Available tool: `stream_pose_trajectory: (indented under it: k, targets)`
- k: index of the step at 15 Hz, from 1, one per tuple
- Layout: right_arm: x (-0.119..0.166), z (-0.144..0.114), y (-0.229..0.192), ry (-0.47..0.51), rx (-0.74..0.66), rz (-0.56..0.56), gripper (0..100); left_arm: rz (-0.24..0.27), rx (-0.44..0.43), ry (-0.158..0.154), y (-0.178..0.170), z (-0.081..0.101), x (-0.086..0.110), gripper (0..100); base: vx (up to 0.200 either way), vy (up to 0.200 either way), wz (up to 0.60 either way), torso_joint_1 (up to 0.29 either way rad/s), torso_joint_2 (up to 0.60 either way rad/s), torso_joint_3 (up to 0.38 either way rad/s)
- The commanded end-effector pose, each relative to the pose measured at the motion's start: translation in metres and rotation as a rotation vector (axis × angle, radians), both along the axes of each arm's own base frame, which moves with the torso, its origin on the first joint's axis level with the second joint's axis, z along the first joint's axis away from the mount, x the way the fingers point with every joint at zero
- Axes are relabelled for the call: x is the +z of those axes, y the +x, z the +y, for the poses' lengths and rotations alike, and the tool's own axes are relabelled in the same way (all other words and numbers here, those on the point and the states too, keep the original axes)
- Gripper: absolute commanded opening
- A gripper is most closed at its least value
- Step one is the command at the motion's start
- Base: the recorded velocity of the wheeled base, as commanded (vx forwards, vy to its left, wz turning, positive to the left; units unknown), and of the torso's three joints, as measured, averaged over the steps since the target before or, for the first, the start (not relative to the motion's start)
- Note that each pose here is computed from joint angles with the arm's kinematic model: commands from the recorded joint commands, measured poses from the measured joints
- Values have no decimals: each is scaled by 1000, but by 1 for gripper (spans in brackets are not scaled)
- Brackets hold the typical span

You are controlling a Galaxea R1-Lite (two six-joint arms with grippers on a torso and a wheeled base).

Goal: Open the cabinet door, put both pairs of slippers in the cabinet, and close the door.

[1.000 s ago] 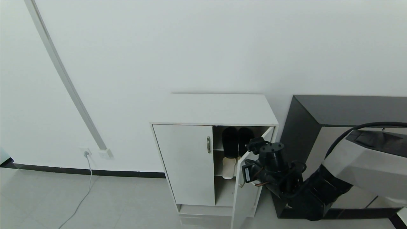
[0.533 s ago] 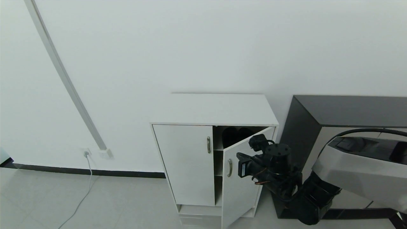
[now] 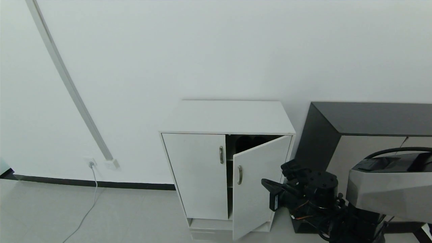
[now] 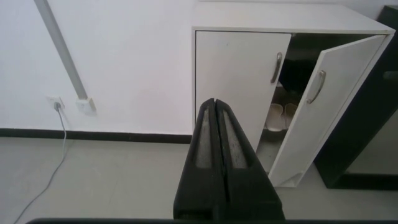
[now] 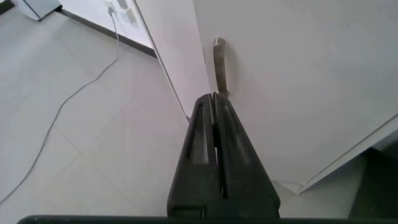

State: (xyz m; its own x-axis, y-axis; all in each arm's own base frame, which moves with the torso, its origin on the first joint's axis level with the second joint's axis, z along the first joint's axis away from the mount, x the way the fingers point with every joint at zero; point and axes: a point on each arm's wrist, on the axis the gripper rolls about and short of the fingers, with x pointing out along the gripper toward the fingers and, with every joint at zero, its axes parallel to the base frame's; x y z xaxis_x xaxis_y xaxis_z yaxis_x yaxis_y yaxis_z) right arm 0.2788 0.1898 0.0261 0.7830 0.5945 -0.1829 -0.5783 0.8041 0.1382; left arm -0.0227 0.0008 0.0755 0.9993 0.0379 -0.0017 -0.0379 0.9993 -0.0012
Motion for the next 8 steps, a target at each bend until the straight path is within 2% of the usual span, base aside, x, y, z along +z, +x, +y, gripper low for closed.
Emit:
stream_pose_trajectory:
  k: [1,4,8]
  targets:
    - [-3,-3,-5,-13,0,19,0,0,0,0,0,0,0,0,200,0,0,-17,-17,7]
    - [-6,-5,-9,-23,2,34,0,0,0,0,0,0,0,0,200,0,0,14,2,4]
    - [-9,-6,-8,-29,1,41,0,0,-1,0,0,0,0,0,0,0,0,0,0,0]
